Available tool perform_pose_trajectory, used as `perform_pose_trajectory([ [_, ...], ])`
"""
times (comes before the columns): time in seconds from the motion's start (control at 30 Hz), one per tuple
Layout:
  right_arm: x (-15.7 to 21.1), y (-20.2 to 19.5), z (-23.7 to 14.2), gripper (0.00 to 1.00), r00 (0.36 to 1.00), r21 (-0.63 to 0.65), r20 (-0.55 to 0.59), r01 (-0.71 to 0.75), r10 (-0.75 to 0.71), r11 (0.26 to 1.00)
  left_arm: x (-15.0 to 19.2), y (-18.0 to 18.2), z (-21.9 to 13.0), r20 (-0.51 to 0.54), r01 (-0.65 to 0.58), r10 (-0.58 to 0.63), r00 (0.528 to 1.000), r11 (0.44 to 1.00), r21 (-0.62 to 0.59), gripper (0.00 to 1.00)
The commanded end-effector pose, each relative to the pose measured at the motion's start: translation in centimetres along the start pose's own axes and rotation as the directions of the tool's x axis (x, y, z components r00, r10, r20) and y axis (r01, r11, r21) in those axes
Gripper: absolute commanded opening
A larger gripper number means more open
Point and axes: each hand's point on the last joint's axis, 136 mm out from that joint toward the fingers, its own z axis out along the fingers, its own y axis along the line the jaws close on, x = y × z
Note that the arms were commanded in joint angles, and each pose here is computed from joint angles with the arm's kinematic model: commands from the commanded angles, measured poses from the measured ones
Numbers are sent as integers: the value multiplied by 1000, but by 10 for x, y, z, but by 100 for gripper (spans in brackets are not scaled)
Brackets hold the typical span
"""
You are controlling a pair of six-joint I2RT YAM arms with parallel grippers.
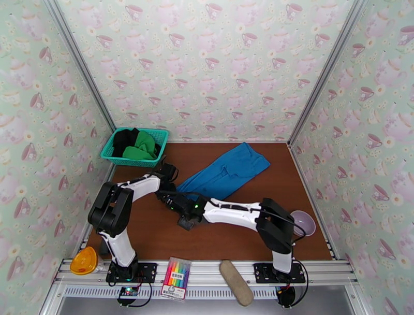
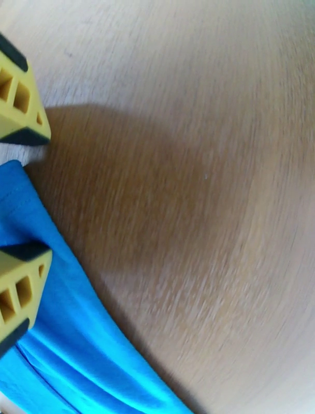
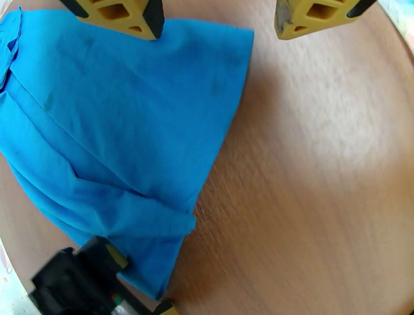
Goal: Fold and stack the mixed laundry pile
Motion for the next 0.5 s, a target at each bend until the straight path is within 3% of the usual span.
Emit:
perform_pose_trajectory([
  [0.0, 13, -2, 21, 62, 997, 39, -77, -20, 23, 999, 21, -6, 26, -74, -6, 9, 997, 999, 35, 39],
  [0.3, 21, 15, 50, 59, 989, -1, -138, -51, 51, 999, 22, -8, 29, -74, -13, 17, 997, 999, 52, 0],
  [0.4, 25, 18, 58, 53, 985, -7, -157, -68, 66, 998, 23, -7, 29, -75, -17, 21, 997, 998, 52, 0],
  [0.47, 30, 20, 64, 42, 981, -6, -178, -78, 76, 997, 24, -6, 28, -75, -18, 22, 997, 998, 52, 0],
])
